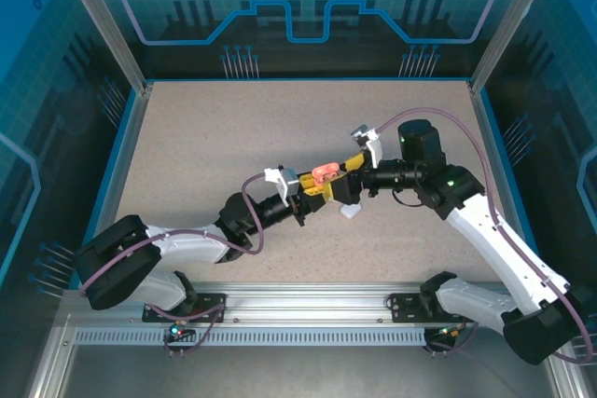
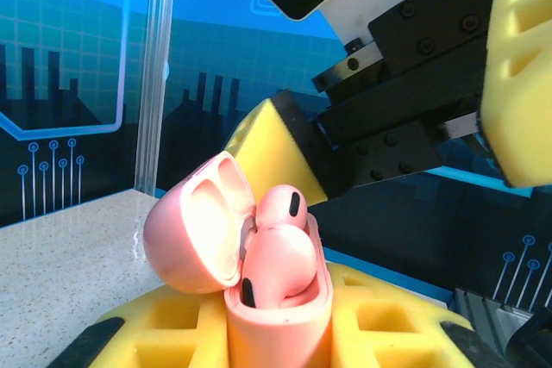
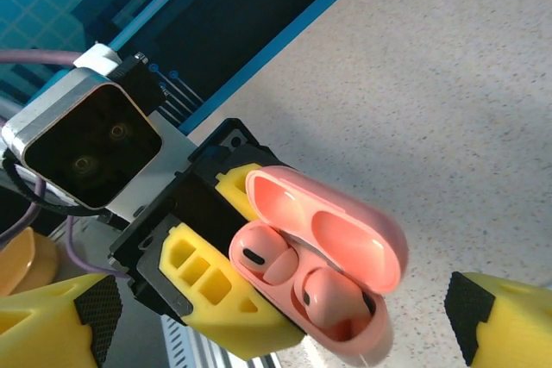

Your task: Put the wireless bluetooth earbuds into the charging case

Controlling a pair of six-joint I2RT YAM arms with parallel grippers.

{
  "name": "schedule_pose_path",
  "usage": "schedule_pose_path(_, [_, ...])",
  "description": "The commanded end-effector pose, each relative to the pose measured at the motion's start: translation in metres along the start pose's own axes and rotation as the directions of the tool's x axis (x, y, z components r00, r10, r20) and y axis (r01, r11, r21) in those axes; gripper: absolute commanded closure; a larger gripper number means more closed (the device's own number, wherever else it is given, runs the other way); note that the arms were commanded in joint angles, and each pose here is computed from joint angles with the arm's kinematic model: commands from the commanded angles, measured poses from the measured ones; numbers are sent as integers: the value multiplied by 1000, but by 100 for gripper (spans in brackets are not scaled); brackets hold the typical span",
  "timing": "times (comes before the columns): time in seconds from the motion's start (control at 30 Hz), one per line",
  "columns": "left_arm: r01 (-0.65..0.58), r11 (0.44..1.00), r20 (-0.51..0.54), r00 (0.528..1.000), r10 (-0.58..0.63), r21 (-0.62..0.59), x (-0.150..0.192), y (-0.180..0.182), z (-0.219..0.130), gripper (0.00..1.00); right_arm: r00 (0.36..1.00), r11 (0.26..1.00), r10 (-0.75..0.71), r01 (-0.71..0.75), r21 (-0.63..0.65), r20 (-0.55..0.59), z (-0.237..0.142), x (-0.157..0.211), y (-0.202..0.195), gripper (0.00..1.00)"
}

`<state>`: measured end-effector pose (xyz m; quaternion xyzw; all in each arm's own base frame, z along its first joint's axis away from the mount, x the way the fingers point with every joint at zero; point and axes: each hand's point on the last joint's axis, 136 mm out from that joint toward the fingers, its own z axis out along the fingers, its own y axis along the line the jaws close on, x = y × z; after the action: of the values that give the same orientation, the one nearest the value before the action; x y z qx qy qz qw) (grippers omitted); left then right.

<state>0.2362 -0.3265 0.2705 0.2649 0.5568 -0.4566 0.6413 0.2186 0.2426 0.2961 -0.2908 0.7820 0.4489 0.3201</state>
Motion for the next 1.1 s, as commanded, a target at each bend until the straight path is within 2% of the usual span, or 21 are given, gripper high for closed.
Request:
schedule_pose_path(0.0, [11, 999, 51, 999, -12, 32, -16, -6, -3, 100, 999, 992, -30, 33, -121, 30, -1, -14, 26, 0])
schedule_pose_path(0.2, [20, 1000, 37, 999, -20, 17, -12, -3, -1, 100, 997, 983, -57, 65, -174, 49, -5, -23, 41, 3])
schedule_pose_path(0.4, [21, 1000, 27, 999, -21, -1, -8, 2, -1, 100, 997, 987, -62, 68, -143, 44, -8, -22, 39, 10])
schedule_pose_path(0.6, [25, 1000, 21, 999, -25, -7, -6, 4, -2, 100, 998, 995, -57, 60, -83, 31, -9, -17, 31, 9])
schedule_pose_path(0.73, [32, 999, 13, 999, -31, -21, -5, 7, -3, 100, 997, 995, -70, 67, 73, 44, -17, -19, 11, 6])
schedule_pose_path(0.8, [50, 998, 3, 999, -50, -38, -2, 11, -5, 100, 995, 975, -74, 57, 213, 70, -27, -21, -9, 4])
schedule_pose_path(0.93, [121, 989, -33, 992, -124, -84, 11, 25, -16, 100, 993, 858, -30, -32, 512, 113, -52, -10, -62, 0])
schedule_pose_path(1.07, [220, 963, -100, 966, -237, -155, 36, 41, -36, 100, 989, 786, 17, -104, 609, 146, -61, 12, -91, 0])
